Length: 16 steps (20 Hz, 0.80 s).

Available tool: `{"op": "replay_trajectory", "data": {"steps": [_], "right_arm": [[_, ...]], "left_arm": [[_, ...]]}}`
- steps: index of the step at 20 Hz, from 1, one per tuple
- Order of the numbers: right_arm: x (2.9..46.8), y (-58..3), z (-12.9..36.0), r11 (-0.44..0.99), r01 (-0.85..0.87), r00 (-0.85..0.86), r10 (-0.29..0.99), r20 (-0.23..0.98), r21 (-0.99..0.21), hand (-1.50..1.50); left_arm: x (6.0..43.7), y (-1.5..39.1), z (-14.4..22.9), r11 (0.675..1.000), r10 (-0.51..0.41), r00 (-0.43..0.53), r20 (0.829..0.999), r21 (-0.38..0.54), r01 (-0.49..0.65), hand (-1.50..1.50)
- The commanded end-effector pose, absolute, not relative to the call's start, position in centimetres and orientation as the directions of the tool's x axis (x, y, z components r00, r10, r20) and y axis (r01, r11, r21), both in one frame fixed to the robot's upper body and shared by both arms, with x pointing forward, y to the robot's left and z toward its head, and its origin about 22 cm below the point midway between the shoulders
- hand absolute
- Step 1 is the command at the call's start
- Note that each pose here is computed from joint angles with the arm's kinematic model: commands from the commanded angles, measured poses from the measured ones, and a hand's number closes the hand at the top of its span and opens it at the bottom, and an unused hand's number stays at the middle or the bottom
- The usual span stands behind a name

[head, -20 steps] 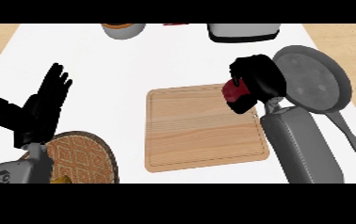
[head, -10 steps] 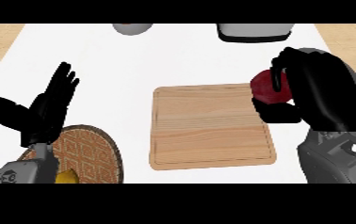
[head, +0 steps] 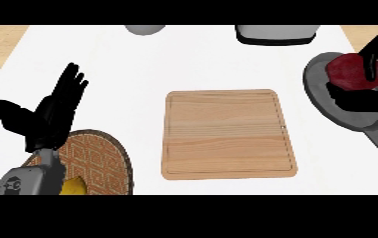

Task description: Pick the pear from the cutting board and place it in the pan

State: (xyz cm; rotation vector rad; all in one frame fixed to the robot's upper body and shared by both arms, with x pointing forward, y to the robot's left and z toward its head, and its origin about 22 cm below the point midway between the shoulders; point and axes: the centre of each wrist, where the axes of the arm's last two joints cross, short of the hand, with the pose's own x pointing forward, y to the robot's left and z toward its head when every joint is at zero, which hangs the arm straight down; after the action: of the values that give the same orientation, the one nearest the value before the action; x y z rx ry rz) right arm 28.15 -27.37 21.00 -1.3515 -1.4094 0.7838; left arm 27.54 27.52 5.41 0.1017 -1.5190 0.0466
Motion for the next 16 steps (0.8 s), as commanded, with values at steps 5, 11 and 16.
{"op": "replay_trajectory", "data": {"steps": [5,11,16], "right_arm": [[31.3,-38.1,19.6,0.209,0.402,0.183,0.936,0.302,-0.891,1.50],[32.3,-44.0,15.7,0.258,0.380,0.136,0.934,0.330,-0.888,1.50],[34.9,-43.6,10.5,0.298,0.301,0.084,0.938,0.337,-0.906,1.50]], "left_arm": [[28.3,25.8,6.1,0.996,-0.039,0.050,0.998,0.043,-0.082,0.00],[27.9,24.9,4.6,0.997,-0.037,0.044,0.998,0.039,-0.059,0.00],[27.5,26.1,7.3,0.996,-0.034,0.040,0.999,0.037,-0.077,0.00]]}}
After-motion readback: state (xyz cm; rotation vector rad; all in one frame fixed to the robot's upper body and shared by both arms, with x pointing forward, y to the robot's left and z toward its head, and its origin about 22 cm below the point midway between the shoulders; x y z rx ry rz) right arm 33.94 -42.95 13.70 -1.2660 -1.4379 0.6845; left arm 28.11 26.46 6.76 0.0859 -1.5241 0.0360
